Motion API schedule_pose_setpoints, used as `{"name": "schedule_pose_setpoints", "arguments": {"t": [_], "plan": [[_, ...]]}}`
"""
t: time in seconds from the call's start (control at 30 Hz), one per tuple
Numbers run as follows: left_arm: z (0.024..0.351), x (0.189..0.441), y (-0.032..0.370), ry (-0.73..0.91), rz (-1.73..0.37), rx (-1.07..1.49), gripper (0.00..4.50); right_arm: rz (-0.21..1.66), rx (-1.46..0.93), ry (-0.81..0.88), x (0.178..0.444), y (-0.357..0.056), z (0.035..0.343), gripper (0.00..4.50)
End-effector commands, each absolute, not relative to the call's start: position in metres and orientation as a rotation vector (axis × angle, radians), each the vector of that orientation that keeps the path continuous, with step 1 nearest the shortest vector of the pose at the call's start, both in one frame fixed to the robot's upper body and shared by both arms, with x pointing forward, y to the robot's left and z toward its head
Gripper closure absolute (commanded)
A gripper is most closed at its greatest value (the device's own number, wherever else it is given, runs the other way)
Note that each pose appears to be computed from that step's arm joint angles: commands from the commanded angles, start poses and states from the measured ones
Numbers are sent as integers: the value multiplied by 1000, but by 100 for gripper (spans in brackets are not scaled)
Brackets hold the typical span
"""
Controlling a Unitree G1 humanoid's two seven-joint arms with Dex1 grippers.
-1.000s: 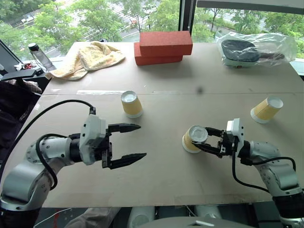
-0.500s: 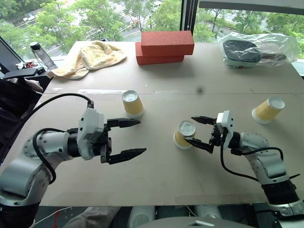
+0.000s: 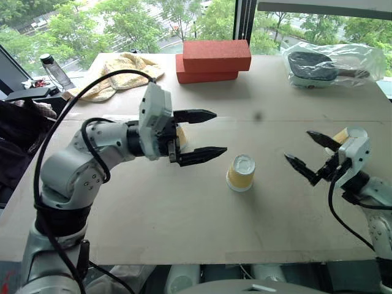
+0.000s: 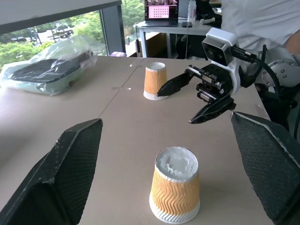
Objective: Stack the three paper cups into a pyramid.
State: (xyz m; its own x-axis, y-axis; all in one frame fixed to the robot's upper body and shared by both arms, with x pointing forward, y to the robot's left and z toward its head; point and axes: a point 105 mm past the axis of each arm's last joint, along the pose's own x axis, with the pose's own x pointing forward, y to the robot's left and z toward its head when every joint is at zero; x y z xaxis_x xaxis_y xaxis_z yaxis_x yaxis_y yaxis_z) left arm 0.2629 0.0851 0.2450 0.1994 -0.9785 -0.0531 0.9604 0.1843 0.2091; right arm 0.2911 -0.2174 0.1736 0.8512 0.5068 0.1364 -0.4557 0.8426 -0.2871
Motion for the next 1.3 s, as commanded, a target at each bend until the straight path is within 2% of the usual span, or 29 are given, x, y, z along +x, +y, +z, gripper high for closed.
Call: {"name": "schedule_pose_setpoints", "arguments": {"t": [0.03, 0.3, 0.53, 0.73, 0.8, 0.87, 0.9, 0.93, 1.17, 1.3], "plan": [[248, 265, 76, -96, -1386, 234, 0, 264, -305, -260, 302, -259, 187, 4], [246, 277, 68, -52, -1380, 268, 0, -48, -269, -217, 323, -316, 179, 4], [246, 276, 67, -48, -1386, 264, 0, -174, -223, -168, 329, -340, 165, 4], [243, 275, 69, -37, -1386, 268, 0, -201, -109, -132, 337, -348, 156, 4], [243, 275, 69, -34, -1388, 267, 0, -178, -66, -122, 340, -344, 153, 55], [243, 275, 70, -32, -1386, 266, 0, -168, -62, -123, 342, -342, 152, 128], [243, 275, 70, -31, -1386, 266, 0, -166, -58, -120, 342, -342, 151, 185], [242, 274, 70, -30, -1385, 266, 0, -166, -47, -116, 342, -341, 150, 215], [240, 274, 73, -25, -1380, 265, 0, -104, -63, -138, 343, -330, 154, 225], [238, 271, 82, -23, -1376, 276, 0, 67, -90, -183, 341, -301, 167, 225]]}}
